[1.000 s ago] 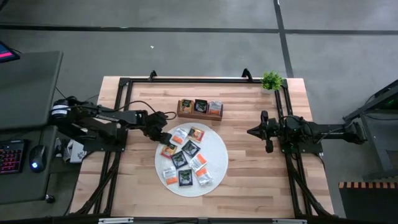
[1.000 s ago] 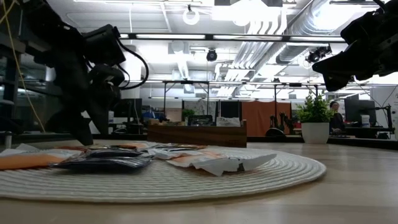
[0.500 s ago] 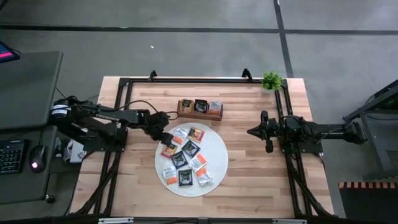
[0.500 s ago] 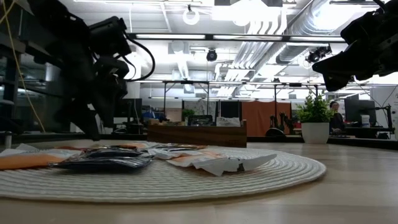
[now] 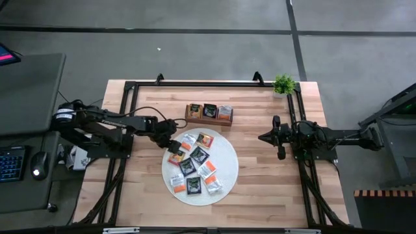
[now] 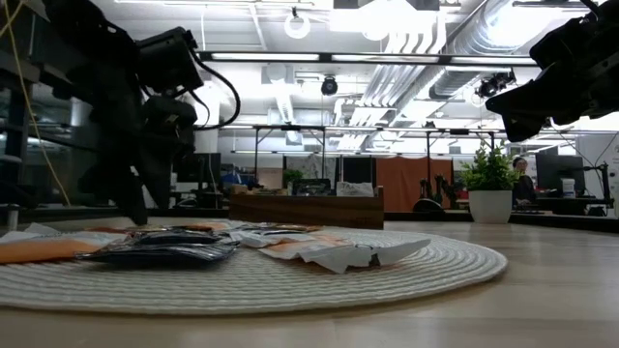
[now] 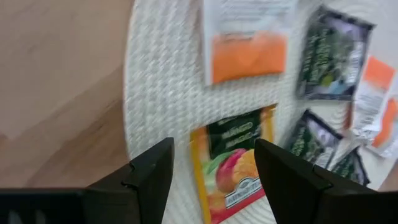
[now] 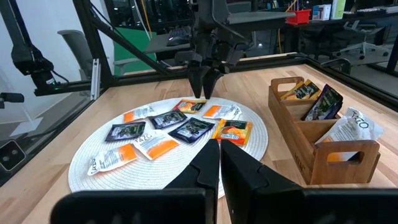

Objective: Pick & Place Tea
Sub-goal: Put the yellow tea bag into the left section of the wooden organizer

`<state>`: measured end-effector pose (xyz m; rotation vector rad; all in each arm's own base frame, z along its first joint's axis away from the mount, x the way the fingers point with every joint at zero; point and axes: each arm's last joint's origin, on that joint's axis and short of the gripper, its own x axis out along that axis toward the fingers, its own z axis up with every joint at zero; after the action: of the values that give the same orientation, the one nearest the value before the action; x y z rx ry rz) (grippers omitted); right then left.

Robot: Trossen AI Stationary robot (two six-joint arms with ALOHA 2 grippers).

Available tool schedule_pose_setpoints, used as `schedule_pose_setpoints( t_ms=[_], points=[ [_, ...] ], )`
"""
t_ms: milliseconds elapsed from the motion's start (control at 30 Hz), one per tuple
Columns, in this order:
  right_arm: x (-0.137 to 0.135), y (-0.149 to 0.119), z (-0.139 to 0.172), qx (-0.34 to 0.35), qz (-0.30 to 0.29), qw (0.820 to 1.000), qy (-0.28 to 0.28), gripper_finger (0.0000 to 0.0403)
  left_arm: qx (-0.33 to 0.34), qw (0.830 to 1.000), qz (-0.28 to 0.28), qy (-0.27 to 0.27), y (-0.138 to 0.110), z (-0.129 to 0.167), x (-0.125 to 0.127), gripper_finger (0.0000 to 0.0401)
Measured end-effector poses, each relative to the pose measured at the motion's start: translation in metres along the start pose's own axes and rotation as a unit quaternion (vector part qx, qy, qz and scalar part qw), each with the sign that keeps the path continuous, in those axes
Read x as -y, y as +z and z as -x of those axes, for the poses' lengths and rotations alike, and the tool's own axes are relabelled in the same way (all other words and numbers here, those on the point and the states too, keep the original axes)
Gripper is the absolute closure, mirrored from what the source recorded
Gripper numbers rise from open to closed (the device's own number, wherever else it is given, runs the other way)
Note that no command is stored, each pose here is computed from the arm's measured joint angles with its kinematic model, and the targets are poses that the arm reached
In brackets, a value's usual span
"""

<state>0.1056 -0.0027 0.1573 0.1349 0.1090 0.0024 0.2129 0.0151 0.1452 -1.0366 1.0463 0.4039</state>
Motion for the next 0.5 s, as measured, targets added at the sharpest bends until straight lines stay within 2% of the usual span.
schedule_pose_setpoints(
  t_ms=[500],
  points=[
    [0.0000, 0.0000, 0.0000, 0.000, 0.000, 1.000, 0.000, 0.0391, -0.008, 1.000, -0.001, -0.022, -0.0001, -0.0080, 0.0076, 0.0181]
  ],
)
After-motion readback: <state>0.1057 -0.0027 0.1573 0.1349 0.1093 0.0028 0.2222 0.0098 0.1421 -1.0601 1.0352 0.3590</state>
